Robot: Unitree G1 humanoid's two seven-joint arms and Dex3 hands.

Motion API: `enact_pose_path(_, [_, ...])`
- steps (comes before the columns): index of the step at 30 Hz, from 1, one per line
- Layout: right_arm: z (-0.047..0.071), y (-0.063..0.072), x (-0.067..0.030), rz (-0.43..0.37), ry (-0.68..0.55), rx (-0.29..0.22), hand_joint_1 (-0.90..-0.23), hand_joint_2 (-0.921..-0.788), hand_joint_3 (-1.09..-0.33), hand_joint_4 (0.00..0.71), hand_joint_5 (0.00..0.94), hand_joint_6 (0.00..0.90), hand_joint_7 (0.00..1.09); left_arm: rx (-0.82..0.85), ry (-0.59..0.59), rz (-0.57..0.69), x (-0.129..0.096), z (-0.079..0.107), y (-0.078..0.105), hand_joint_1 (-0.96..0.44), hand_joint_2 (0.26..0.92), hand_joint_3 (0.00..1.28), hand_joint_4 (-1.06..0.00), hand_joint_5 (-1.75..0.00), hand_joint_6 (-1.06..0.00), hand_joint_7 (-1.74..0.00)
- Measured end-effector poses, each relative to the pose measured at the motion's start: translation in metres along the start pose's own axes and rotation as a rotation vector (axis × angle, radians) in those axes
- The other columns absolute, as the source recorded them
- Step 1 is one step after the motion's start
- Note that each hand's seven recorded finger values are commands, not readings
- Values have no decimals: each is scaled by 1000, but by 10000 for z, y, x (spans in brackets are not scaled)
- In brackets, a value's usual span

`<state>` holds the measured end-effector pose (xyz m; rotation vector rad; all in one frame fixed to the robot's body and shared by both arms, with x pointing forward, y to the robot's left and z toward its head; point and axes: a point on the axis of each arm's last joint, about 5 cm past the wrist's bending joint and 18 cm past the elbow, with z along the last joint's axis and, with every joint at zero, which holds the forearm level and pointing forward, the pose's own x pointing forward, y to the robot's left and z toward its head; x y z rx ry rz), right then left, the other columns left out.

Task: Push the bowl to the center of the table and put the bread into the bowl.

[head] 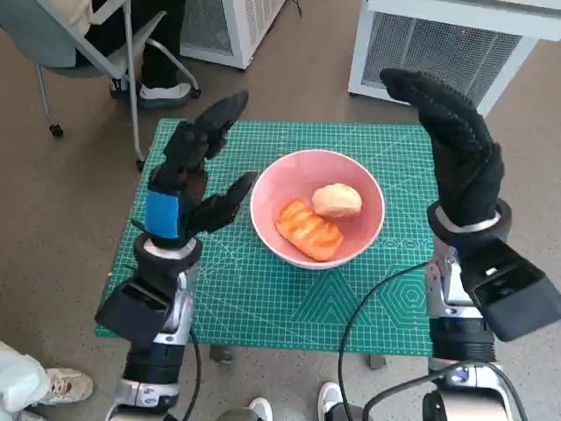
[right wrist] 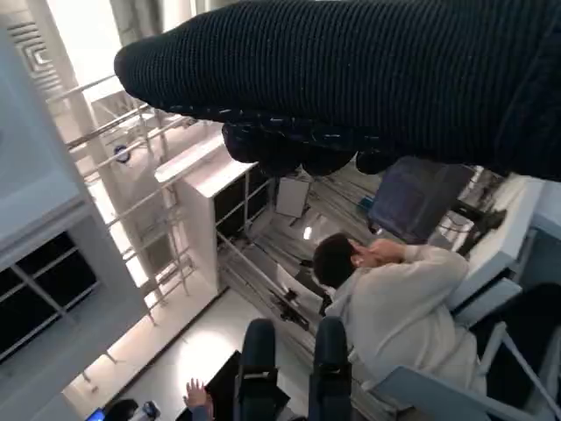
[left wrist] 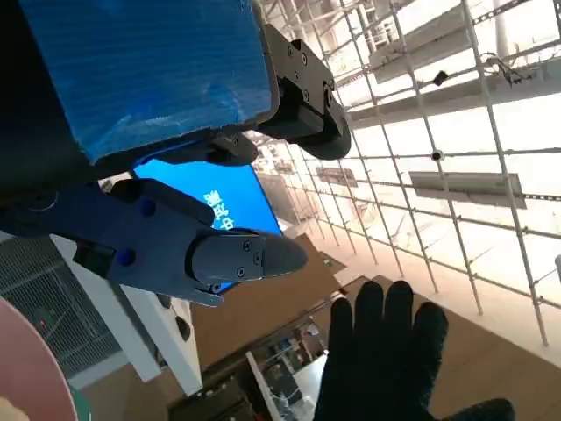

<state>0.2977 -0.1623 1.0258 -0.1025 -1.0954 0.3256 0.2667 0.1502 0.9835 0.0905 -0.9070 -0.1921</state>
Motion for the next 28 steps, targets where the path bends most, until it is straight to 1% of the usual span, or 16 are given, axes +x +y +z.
enact_pose_path(10, [-2,13,2,3,0,0,-568,-921,-843,19,456,-1,687,9,6,-18,-20,-1,38,-509,921,392,-437,0,-393,-318])
enact_pose_path(28, [-8,29,20,4,-8,4,-585,-921,-835,39,416,-1,678,-22,31,-42,-71,-8,48,-521,921,385,-352,1,-353,-243])
